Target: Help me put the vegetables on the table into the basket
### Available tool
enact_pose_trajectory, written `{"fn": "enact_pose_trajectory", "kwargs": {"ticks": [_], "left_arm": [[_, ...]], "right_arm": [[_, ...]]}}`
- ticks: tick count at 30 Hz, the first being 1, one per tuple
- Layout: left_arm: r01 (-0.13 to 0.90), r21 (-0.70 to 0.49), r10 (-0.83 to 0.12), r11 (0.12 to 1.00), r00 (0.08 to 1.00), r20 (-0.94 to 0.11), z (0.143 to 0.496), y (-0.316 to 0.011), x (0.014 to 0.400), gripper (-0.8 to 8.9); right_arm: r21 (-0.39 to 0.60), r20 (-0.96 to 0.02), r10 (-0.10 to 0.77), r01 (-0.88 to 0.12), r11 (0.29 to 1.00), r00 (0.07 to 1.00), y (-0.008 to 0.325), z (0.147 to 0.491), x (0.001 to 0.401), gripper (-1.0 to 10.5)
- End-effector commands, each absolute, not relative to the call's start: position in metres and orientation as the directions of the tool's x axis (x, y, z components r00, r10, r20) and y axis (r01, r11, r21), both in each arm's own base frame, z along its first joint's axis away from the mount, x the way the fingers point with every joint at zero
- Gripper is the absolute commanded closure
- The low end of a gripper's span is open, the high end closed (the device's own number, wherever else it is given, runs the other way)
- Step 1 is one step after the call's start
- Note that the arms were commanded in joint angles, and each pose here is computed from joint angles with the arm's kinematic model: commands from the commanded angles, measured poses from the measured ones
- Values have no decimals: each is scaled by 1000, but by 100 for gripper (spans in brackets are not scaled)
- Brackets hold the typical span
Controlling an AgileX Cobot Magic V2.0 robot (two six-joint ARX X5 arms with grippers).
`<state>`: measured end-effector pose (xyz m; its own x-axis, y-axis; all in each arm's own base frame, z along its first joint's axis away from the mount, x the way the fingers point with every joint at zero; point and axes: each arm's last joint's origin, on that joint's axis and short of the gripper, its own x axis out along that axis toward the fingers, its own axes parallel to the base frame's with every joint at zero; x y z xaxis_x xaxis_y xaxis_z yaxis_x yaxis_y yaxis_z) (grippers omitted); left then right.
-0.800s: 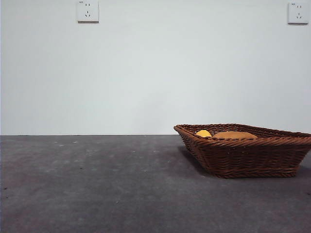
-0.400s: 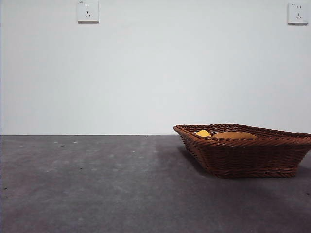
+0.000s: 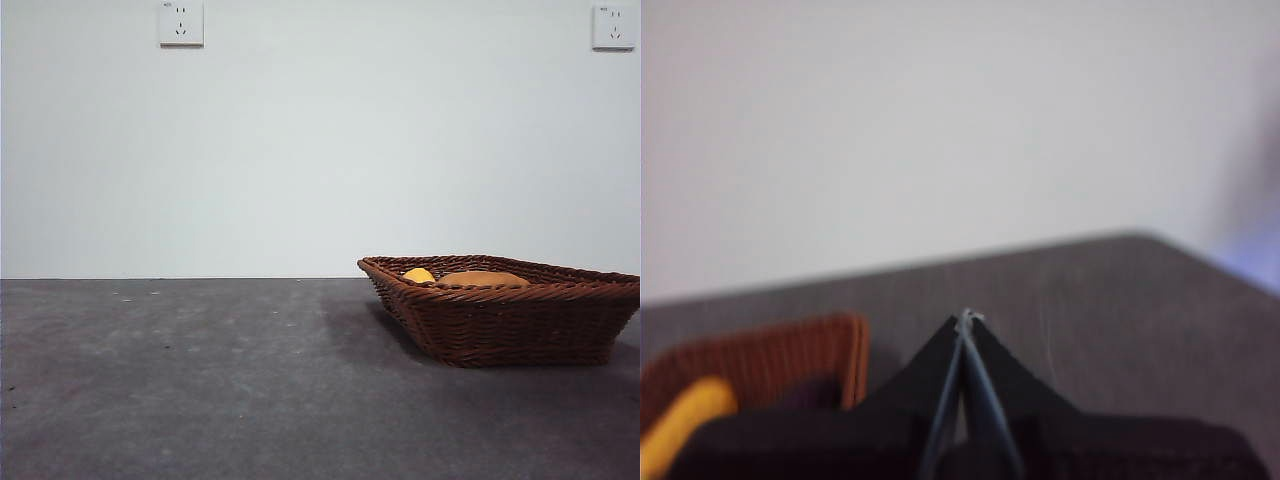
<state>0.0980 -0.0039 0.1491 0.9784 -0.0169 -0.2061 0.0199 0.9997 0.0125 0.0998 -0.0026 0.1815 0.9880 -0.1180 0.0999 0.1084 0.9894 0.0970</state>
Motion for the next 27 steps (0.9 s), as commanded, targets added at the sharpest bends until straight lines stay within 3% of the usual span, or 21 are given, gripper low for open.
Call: {"fn": "enact_pose_trajectory", "kwargs": {"ticks": [1,11,27], "left_arm": [[21,6,-19,1000,977,-210,146,-4,98,817],[21,6,-19,1000,977,-212,146,-4,99,817],[21,6,-19,1000,977,-214,146,-4,99,817]], "right_arm": [[110,40,-109,104,989,993,-2,172,99,947],[87,-166,-92,107,990,982,-2,151,96,947],[88,-173,-76,92,992,982,-2,150,96,947]]}}
